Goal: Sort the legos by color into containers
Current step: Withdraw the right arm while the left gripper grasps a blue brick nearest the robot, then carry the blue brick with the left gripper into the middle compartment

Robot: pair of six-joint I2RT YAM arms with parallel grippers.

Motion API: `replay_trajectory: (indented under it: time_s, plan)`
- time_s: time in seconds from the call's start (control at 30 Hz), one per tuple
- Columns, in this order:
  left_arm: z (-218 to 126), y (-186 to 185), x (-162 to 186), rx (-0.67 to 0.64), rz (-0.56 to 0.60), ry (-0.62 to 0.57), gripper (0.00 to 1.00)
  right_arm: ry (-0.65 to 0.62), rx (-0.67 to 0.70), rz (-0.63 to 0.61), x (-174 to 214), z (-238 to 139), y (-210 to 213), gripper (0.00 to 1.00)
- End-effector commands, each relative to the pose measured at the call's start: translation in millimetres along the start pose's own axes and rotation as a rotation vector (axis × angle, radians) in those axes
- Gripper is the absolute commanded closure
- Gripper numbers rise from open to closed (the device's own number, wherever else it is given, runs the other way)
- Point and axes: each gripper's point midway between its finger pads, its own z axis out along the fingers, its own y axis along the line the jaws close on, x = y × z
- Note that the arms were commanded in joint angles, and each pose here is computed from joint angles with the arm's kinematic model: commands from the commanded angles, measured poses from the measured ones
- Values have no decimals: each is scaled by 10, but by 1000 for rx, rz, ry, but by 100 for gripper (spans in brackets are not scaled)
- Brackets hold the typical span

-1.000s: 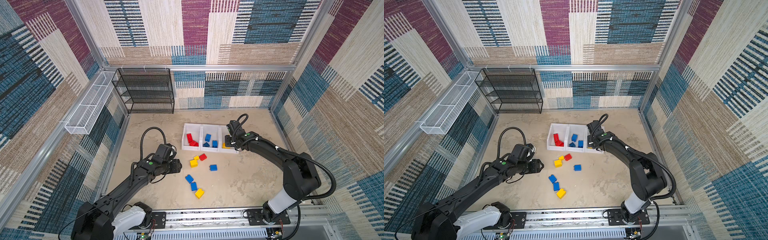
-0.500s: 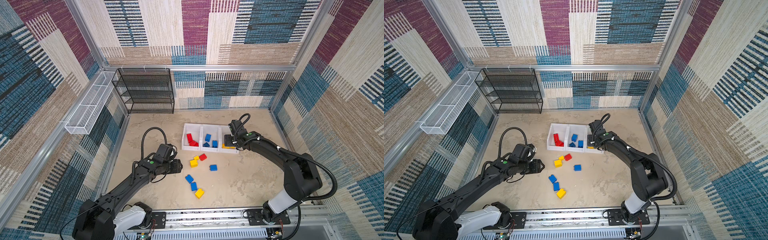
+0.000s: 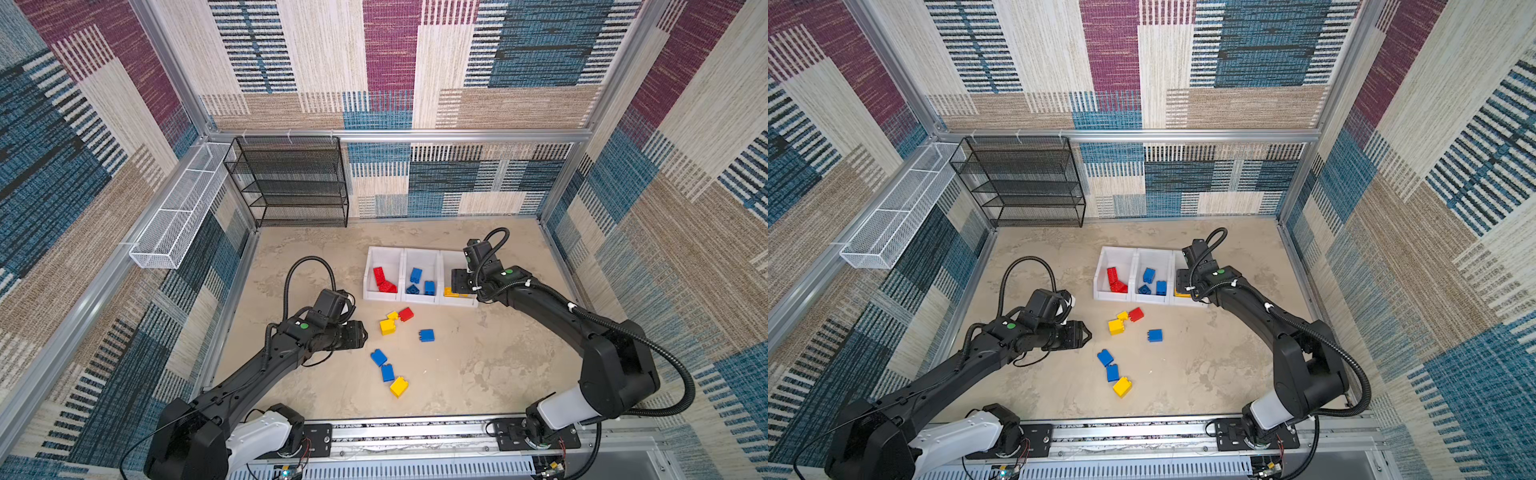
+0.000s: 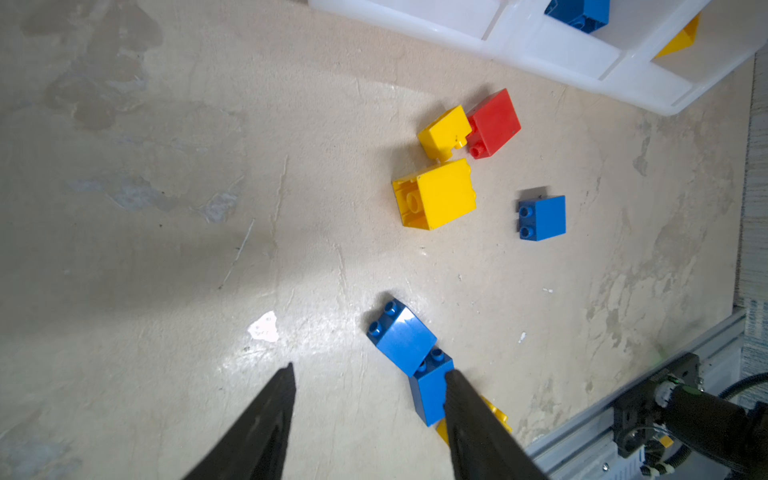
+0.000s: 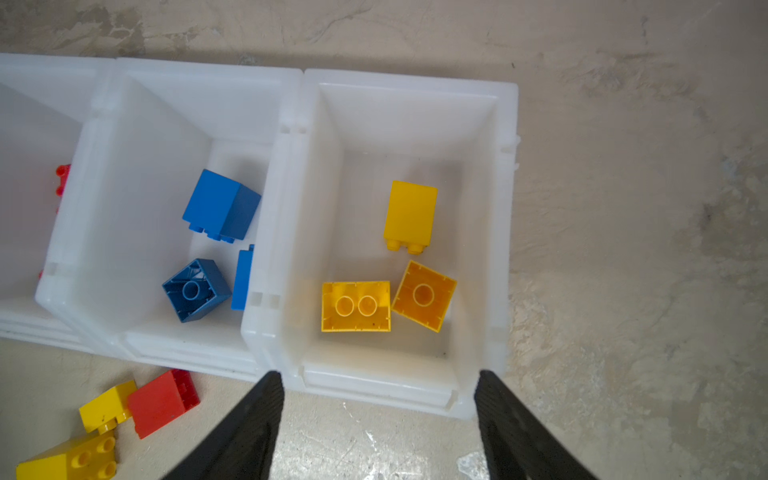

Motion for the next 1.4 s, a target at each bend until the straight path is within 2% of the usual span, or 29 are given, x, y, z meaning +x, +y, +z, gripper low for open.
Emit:
replay_trajectory:
  time_s: [0.0, 0.13, 0.3, 0.4, 0.8, 0.97, 1.27, 1.37]
  plan:
    - [45, -47, 106, 23, -36, 36, 38, -10, -28, 23, 9, -38, 30, 25]
    - [143, -79, 309, 21, -68, 83, 36, -11, -40, 31, 73, -61, 19, 24]
    - [361, -248, 518, 88, -100, 137, 34, -1, -50, 29, 176, -45, 9, 24]
    - [464, -277, 586, 62, -104, 170, 34, 12, -55, 28, 247, -43, -5, 24]
    - [742, -389, 416, -4, -56, 198, 36, -2, -61, 42, 327, -149, -54, 24]
    - [792, -344, 401, -115, 29, 230, 37, -5, -54, 45, 338, -168, -76, 24]
    - [878, -293, 493, -214, 112, 274, 45, 3, -53, 54, 391, -166, -91, 24]
    - [920, -296, 521, -227, 138, 290, 57, 7, -54, 55, 405, -157, -89, 24]
